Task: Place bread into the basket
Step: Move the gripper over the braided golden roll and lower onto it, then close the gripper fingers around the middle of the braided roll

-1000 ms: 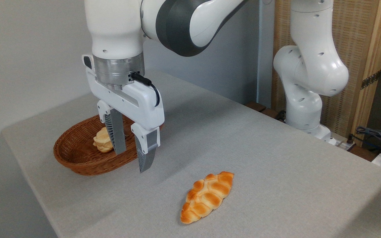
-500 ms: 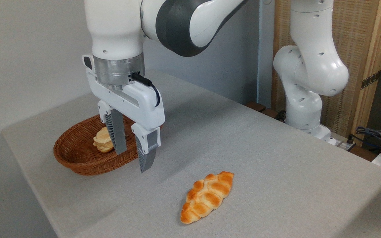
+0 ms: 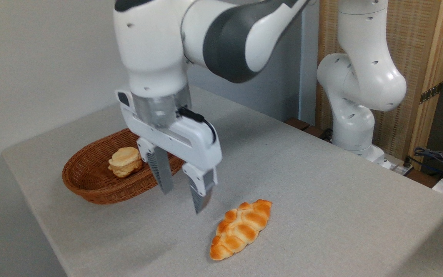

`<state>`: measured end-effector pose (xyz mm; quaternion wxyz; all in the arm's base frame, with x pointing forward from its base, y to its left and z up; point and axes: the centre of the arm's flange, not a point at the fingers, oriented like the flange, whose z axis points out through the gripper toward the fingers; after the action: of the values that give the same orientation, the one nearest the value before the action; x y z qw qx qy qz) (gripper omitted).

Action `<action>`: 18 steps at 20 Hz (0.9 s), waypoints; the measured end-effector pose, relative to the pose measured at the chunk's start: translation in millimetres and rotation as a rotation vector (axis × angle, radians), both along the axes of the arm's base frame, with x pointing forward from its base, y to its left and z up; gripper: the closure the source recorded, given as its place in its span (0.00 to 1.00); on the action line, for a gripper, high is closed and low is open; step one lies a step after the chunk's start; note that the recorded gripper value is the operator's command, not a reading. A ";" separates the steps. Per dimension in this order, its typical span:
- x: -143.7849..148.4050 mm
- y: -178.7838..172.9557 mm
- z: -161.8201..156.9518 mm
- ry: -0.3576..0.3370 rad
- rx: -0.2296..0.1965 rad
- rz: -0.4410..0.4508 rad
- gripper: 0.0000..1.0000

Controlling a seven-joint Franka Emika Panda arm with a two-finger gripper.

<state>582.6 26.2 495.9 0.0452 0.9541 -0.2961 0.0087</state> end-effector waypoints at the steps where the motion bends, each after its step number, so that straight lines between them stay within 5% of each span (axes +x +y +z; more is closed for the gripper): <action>1: -2.1 7.3 -5.5 0.011 -0.001 0.010 0.00; 7: -14.8 51.6 -29.1 0.052 -0.008 -0.016 0.00; 18: -19.4 66.0 -75.5 0.121 -0.001 -0.044 0.00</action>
<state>563.2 92.2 420.4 0.0637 0.9461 -0.3135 -0.0499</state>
